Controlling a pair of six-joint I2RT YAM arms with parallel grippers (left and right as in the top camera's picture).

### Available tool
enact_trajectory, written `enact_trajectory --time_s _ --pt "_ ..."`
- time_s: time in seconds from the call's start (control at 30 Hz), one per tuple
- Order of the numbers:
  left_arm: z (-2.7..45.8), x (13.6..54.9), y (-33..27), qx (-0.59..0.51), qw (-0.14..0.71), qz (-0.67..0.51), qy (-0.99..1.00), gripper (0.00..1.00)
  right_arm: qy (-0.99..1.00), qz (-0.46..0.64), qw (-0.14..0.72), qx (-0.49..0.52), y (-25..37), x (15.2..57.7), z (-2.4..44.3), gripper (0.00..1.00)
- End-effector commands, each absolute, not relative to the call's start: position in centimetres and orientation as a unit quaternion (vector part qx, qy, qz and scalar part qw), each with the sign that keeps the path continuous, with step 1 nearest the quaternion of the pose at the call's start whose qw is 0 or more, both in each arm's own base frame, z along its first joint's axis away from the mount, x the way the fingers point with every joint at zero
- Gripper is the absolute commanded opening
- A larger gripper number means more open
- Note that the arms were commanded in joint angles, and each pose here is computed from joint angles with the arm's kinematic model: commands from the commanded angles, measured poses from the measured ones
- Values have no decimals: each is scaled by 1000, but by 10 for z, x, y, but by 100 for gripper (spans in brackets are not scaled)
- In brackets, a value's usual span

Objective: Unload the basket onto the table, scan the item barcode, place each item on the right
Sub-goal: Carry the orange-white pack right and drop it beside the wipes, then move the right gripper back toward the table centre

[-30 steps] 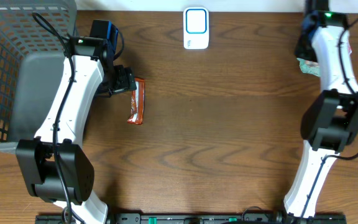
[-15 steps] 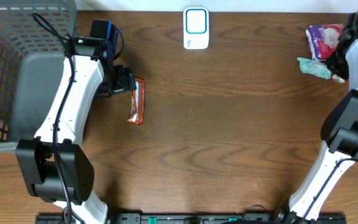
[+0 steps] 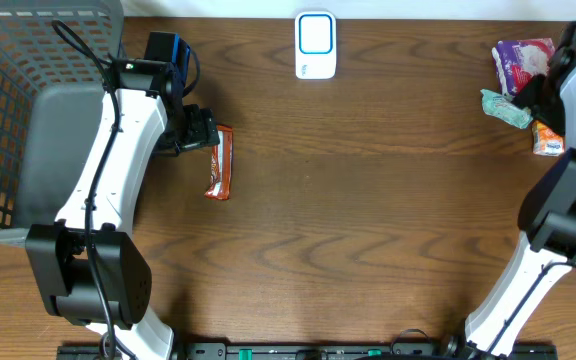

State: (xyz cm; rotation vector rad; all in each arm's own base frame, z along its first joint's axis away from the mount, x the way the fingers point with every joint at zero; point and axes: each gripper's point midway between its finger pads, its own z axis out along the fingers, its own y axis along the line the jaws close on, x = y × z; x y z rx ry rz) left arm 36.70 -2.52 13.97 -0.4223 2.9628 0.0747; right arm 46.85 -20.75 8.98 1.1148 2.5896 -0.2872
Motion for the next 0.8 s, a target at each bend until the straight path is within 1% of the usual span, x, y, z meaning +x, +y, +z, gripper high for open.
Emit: enact_trajectory --time_s 0.0,0.13,0.27,0.33,0.37,0.43,0.47,0.6,0.77 --pt "133 365 -23 -149 64 31 986 98 903 -40 233 358 -167 477 176 76" --pt "133 365 -23 -149 64 31 986 98 912 45 256 316 -113 474 220 79" --pt "133 365 -23 -149 64 31 986 98 923 115 252 266 -55 467 243 80" --pt "133 365 -23 -149 64 31 986 98 932 150 238 231 -22 465 244 85" --pt "133 365 -23 -149 64 31 986 98 939 174 224 194 3 462 243 87" --pt "133 365 -23 -149 64 31 986 98 946 197 204 156 37 457 238 95" --pt "133 365 -23 -149 64 31 986 98 950 199 192 142 52 453 234 99" --pt "133 365 -23 -149 64 31 986 98 963 190 164 93 99 440 217 99" --pt "133 365 -23 -149 64 31 986 98 978 120 161 59 119 430 198 99"
